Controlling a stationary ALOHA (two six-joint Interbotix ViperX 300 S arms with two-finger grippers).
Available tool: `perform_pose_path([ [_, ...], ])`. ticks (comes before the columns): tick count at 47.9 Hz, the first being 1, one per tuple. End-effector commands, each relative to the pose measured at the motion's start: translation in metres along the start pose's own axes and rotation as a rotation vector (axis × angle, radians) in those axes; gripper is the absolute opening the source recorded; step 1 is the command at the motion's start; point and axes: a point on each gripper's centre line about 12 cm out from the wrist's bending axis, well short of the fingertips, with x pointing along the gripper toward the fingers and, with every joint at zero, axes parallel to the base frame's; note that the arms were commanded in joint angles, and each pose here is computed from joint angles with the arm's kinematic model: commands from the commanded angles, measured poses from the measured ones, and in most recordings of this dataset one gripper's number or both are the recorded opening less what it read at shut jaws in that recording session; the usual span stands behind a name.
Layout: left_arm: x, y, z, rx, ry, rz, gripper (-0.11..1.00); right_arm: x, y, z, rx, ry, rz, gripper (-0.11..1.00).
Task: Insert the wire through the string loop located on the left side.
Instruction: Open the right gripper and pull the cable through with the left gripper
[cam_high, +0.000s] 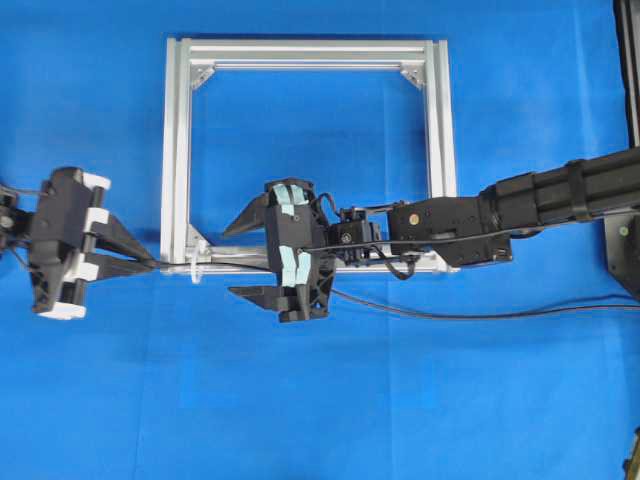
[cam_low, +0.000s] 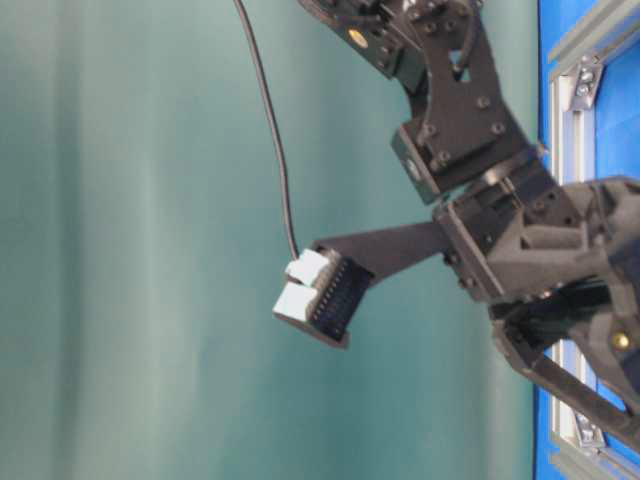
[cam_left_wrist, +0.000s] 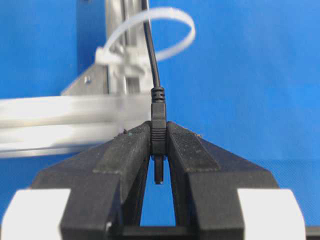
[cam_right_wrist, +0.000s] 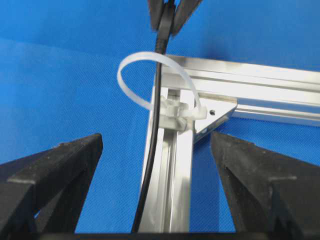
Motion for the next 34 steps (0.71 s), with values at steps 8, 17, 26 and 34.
perform_pose_path([
  [8, -0.035, -0.001, -0.004, -0.081, 0.013, -0.017, 0.08, -0.013, 0.013, 0.021, -0.006, -0.050, 0.025, 0.92],
  [17, -0.055, -0.002, -0.005, -0.179, 0.003, -0.030, 0.08, -0.014, 0.014, 0.022, -0.006, -0.056, 0.028, 0.92],
  [26, -0.065, -0.002, -0.006, -0.255, 0.019, -0.033, 0.08, -0.015, 0.014, 0.023, -0.007, -0.057, 0.028, 0.92],
  [34, -0.065, -0.002, -0.009, -0.290, 0.048, -0.027, 0.08, -0.015, 0.015, 0.023, -0.006, -0.058, 0.030, 0.92],
])
